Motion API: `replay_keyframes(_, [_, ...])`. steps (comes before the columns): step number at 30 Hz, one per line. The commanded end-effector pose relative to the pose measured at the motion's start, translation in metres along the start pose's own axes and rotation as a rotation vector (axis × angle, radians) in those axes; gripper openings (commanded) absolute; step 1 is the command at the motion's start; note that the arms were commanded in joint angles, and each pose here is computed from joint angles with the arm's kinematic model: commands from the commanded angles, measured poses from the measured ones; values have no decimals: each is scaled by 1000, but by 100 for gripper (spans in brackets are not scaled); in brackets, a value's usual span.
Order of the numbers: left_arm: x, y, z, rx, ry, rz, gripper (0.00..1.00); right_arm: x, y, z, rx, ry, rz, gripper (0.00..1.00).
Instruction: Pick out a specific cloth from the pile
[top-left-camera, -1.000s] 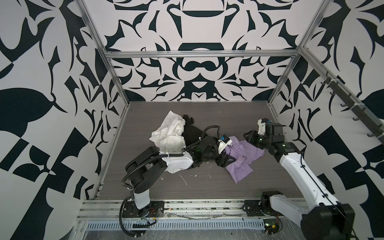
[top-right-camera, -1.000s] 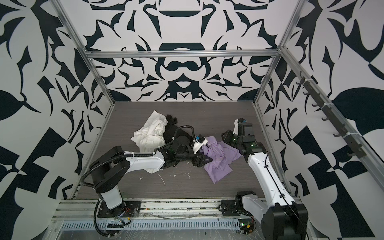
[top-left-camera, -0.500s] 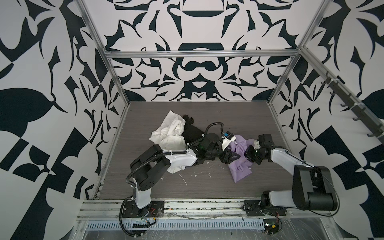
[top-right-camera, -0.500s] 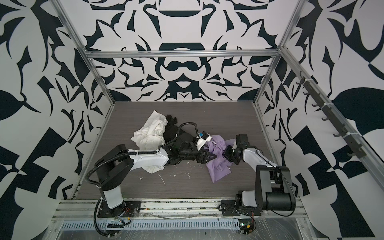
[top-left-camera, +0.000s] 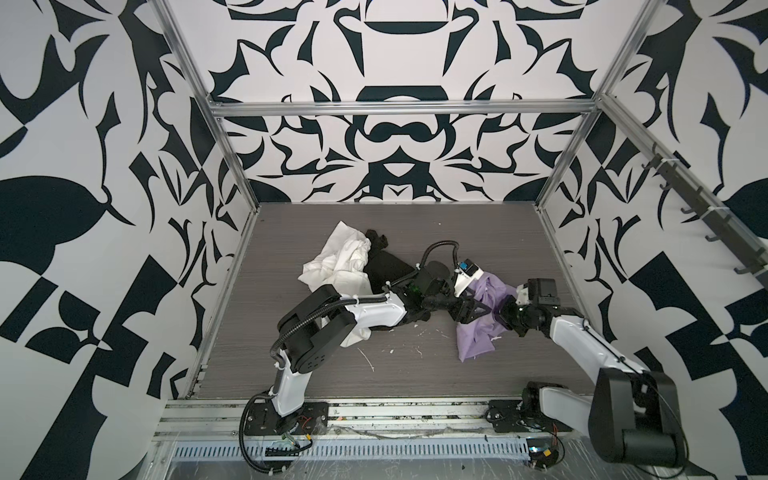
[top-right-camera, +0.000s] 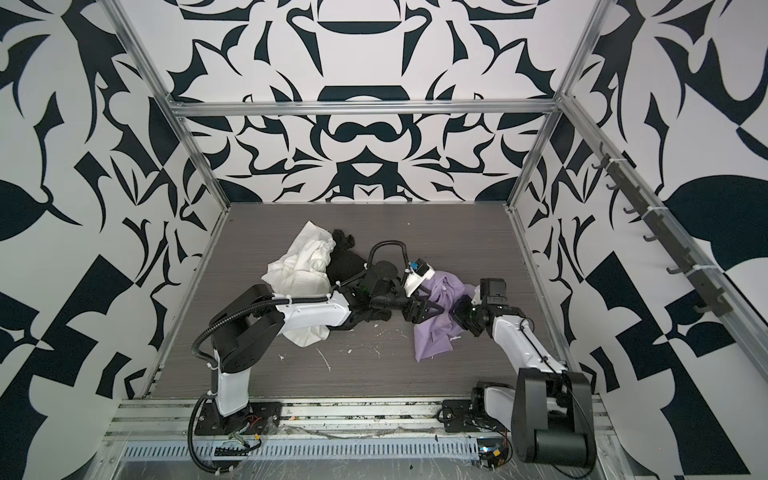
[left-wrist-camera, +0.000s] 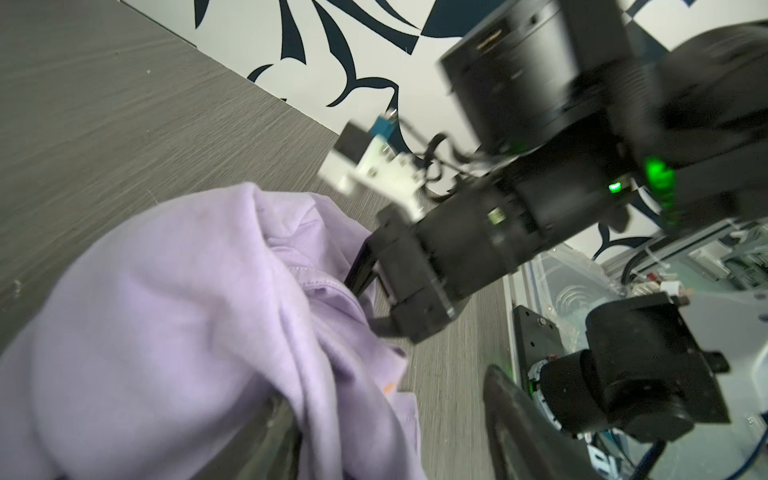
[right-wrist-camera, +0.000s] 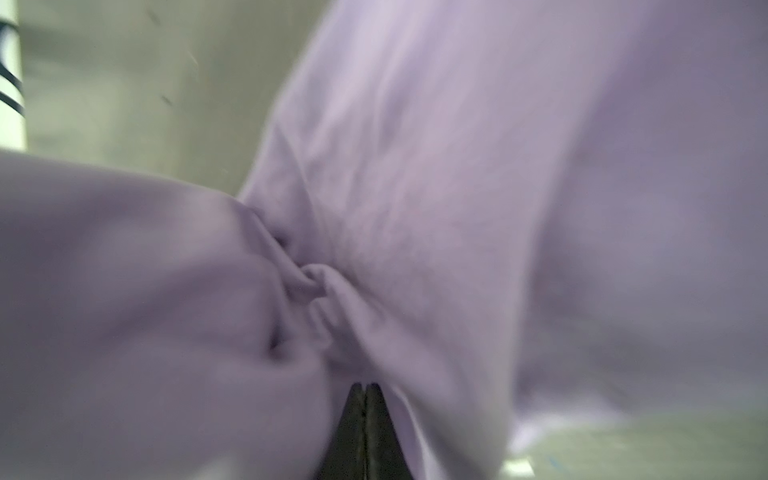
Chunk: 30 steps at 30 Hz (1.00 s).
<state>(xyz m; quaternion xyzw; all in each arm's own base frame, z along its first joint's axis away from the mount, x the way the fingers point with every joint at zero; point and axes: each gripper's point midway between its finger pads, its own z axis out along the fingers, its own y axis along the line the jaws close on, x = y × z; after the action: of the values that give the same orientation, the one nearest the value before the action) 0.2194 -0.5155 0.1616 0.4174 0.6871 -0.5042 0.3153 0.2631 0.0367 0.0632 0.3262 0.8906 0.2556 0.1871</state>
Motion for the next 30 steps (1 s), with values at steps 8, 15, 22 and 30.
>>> replay_keyframes(8, [2, 5, 16, 6, 42, -2, 60, -19, 26, -61, -21, -134, -57, 10])
replay_keyframes(15, [14, 15, 38, 8, 107, -37, 60, -25, 41, -78, -57, -177, -86, 9])
replay_keyframes(22, [52, 33, 65, -11, 211, -118, 62, -21, 40, -78, -62, -165, -88, 10])
replay_keyframes(30, [84, 61, 76, -90, 351, -223, 65, -22, 42, -80, -60, -162, -96, 10])
